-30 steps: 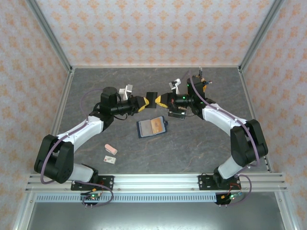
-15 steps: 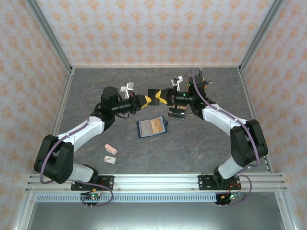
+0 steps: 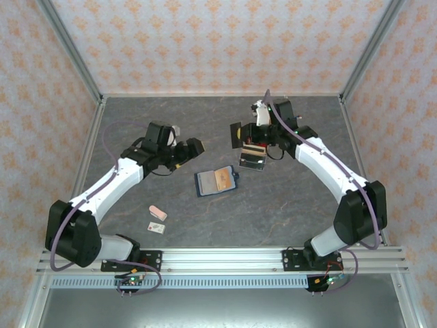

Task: Take the credit cards out of the card holder

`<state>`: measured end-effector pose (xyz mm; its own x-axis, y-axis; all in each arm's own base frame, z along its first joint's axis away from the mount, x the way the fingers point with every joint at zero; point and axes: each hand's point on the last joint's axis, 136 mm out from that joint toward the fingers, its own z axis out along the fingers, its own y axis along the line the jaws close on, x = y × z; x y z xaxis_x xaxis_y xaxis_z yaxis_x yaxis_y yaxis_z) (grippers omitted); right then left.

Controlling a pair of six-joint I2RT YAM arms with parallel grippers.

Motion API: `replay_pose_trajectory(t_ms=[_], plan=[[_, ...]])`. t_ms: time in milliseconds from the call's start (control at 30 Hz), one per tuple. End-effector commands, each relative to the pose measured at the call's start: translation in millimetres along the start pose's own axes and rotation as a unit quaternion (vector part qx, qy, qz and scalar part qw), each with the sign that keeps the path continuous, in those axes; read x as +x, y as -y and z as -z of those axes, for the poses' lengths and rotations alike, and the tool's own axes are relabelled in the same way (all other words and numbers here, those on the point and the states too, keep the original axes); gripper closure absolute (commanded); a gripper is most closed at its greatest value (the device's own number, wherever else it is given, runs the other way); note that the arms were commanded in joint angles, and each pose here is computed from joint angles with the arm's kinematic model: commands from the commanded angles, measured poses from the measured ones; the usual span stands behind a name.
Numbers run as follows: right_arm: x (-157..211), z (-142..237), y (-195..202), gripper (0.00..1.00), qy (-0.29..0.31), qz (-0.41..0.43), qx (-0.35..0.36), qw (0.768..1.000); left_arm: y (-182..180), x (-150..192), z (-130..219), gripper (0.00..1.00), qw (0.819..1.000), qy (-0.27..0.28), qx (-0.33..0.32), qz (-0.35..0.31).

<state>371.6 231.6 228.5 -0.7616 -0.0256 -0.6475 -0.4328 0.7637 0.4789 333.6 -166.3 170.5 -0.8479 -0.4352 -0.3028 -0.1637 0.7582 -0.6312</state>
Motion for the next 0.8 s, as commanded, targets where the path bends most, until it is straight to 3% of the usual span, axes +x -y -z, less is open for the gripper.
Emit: replay_pose_trajectory(t_ms=[0, 100, 200, 367, 633, 767], plan=[[9.0, 8.7, 36.4, 1.0, -0.033, 0.141, 0.1, 0.984, -54.4, -1.2, 25.3, 0.03, 0.988, 0.014, -0.146, -0.039], [2.7, 6.4, 43.9, 1.0, -0.049, 0.213, 0.117, 0.969, -63.9, -6.5, 33.6, 0.0, 0.983, 0.022, -0.174, -0.044], [9.8, -1.0, 54.4, 1.0, -0.111, 0.265, 0.125, 0.95, -67.1, -7.1, 36.8, 0.0, 0.982, 0.02, -0.184, -0.044], [40.1, -11.7, 59.2, 1.0, -0.205, 0.348, 0.073, 0.912, -70.6, -6.1, 36.7, 0.0, 0.982, 0.017, -0.186, -0.041], [53.1, -25.2, 81.6, 1.0, -0.258, 0.416, 0.07, 0.869, -71.6, -1.6, 33.8, 0.0, 0.983, 0.007, -0.18, -0.038], [53.4, -32.4, 91.7, 1.0, -0.279, 0.422, 0.064, 0.861, -72.2, 0.0, 32.2, 0.0, 0.983, 0.002, -0.179, -0.036]])
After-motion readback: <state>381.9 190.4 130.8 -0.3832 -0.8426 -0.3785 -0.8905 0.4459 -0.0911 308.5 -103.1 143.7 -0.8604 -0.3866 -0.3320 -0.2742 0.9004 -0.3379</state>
